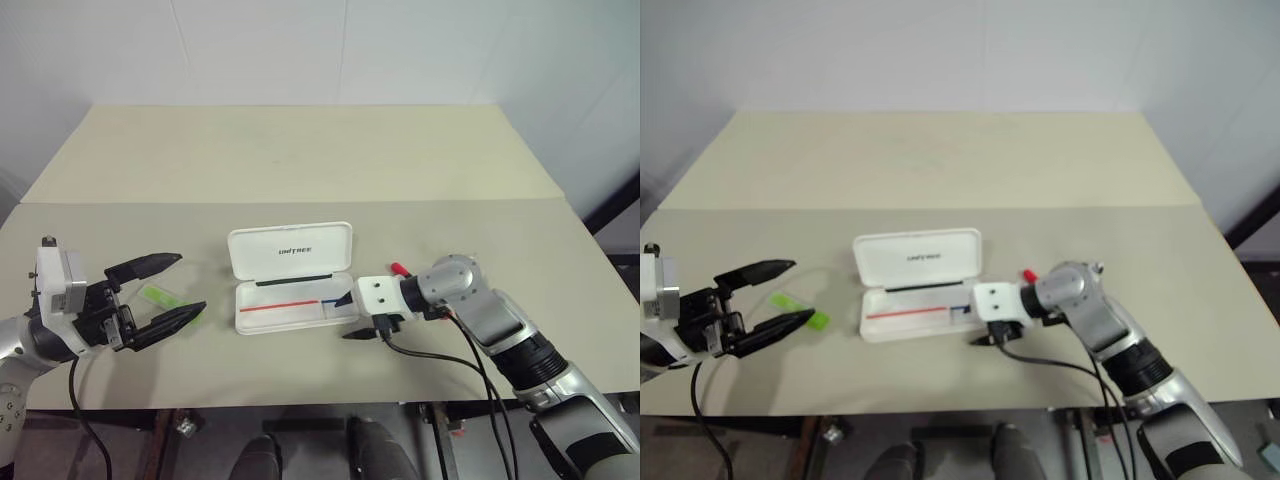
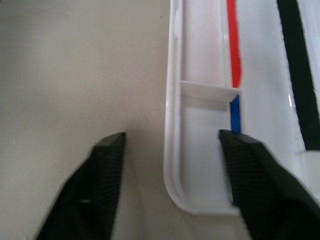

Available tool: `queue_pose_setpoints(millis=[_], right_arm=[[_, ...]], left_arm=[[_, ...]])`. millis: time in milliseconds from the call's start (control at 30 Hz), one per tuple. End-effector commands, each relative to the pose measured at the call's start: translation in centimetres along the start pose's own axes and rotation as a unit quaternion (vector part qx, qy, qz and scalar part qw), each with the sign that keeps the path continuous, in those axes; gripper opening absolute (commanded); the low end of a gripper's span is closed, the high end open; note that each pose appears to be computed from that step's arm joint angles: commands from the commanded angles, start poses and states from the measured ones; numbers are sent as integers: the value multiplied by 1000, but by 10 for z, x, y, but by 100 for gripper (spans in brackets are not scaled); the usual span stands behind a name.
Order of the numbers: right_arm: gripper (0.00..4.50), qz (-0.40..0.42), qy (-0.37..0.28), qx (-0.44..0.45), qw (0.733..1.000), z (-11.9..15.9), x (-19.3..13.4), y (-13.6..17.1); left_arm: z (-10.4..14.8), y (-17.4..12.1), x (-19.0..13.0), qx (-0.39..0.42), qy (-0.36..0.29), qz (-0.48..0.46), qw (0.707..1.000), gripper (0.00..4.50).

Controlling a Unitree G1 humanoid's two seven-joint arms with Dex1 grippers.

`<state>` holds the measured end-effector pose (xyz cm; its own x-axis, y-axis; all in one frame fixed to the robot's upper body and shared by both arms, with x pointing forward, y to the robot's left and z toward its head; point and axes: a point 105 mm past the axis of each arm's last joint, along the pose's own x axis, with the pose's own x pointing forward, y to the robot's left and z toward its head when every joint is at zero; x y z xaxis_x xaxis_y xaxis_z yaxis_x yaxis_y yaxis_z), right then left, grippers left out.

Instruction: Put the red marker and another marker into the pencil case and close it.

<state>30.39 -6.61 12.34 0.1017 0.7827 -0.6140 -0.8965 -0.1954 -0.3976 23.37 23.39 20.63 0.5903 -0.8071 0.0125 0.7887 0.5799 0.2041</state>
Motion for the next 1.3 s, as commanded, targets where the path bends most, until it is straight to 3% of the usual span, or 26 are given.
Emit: queue_pose_setpoints(millis=[33,400,767,1000,1300], right_arm=[[445,-11,-30,-15,999,17,-17,-6],[445,-66,-36,16,997,17,-60,-24],[445,-219,60,100,969,-38,-91,-70],[445,-214,103,157,959,-66,-87,-53],[445,-181,110,184,960,-68,-82,-39]], left_arm=[[6,1,5,21,-11,-8,1000,450],[3,-5,20,8,-29,-46,998,450],[3,-12,24,20,-42,-89,995,450],[0,-17,20,20,-36,-88,995,450],[2,-15,18,24,-29,-80,996,450]])
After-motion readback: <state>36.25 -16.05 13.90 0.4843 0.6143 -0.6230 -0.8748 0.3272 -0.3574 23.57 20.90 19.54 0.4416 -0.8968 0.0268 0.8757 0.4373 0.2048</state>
